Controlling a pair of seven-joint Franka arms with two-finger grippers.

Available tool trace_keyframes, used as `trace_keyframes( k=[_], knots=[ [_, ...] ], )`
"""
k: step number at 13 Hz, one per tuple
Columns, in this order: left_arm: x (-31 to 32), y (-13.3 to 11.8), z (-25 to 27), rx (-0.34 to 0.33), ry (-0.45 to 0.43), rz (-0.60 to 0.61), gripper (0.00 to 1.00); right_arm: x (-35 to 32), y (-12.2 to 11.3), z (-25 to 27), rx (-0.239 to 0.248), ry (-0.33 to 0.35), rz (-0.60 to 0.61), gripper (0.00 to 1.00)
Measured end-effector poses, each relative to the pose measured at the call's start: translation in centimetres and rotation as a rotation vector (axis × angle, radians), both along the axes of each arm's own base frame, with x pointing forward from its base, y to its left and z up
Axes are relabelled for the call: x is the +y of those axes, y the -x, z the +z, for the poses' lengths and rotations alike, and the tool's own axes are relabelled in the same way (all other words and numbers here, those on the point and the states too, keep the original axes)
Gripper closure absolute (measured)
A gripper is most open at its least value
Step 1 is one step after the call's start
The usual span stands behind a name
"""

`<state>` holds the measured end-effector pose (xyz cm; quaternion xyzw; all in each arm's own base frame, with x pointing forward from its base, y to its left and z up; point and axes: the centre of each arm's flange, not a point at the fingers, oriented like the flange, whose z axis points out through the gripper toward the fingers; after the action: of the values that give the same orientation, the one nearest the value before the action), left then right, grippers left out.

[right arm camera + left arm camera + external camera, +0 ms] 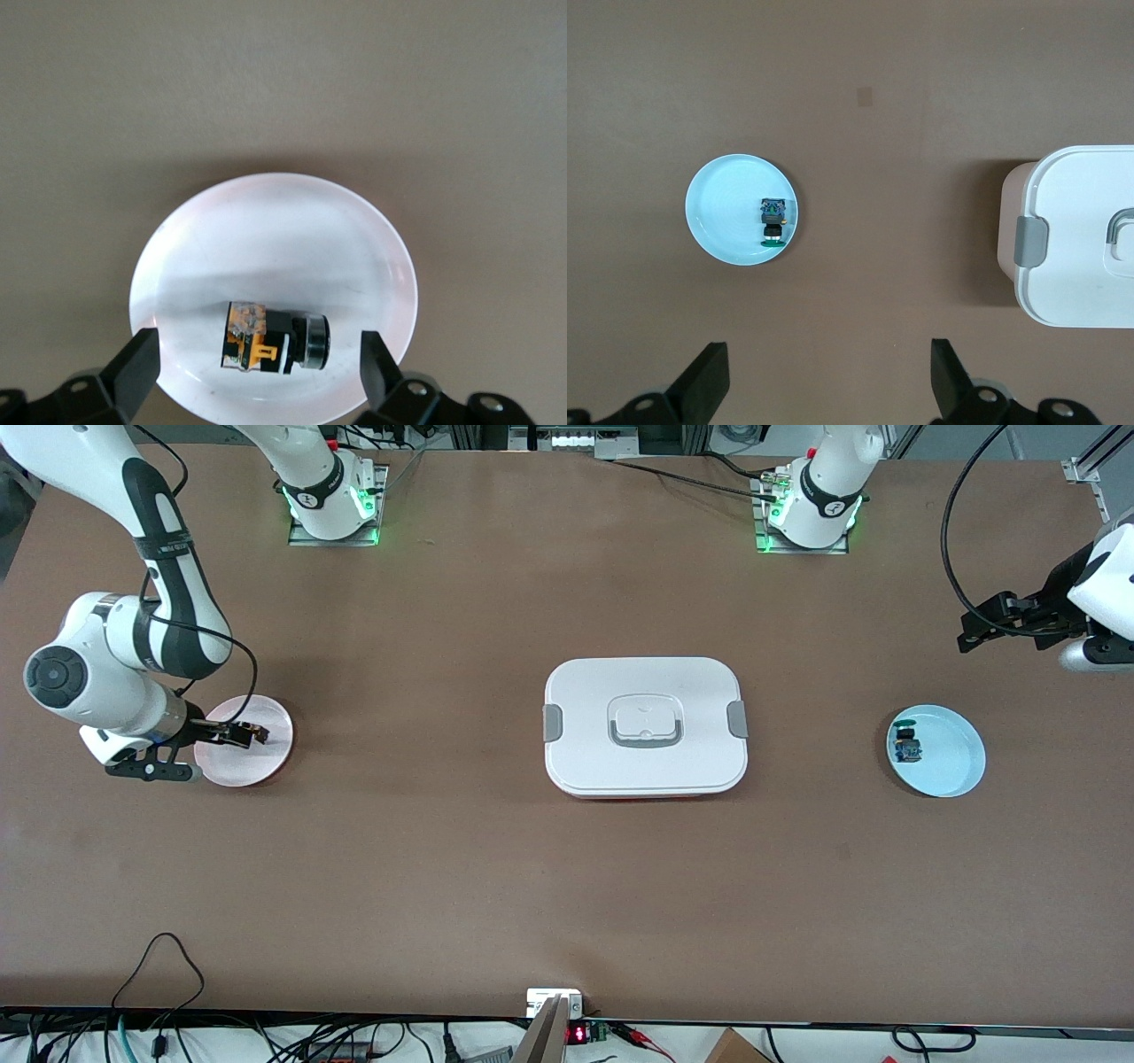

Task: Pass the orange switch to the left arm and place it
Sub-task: 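Lower the right gripper over the orange switch on the white plate, then close the right gripper on the orange switch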

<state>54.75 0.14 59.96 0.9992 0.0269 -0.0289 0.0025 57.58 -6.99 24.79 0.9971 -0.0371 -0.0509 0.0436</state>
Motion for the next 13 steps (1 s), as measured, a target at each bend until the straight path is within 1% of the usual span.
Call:
trace_keyframes(
  k=[5, 9, 13],
  knots=[
    [0.0, 0.0, 0.0, 0.000, 0.000, 0.000, 0.00, -0.1, 0.8, -2.8, 0.032, 0.006, -0.045, 0.00],
    [0.0, 0.0, 0.0, 0.001, 0.000, 0.000, 0.00, -0.1, 2.2, -5.2, 0.019, 0.007, -0.049, 0.00],
    [0.0, -0.1, -0.2, 0.005, 0.000, 0.000, 0.00, -0.5, 3.0, -5.9, 0.019, 0.006, -0.059, 0.00]
  ],
)
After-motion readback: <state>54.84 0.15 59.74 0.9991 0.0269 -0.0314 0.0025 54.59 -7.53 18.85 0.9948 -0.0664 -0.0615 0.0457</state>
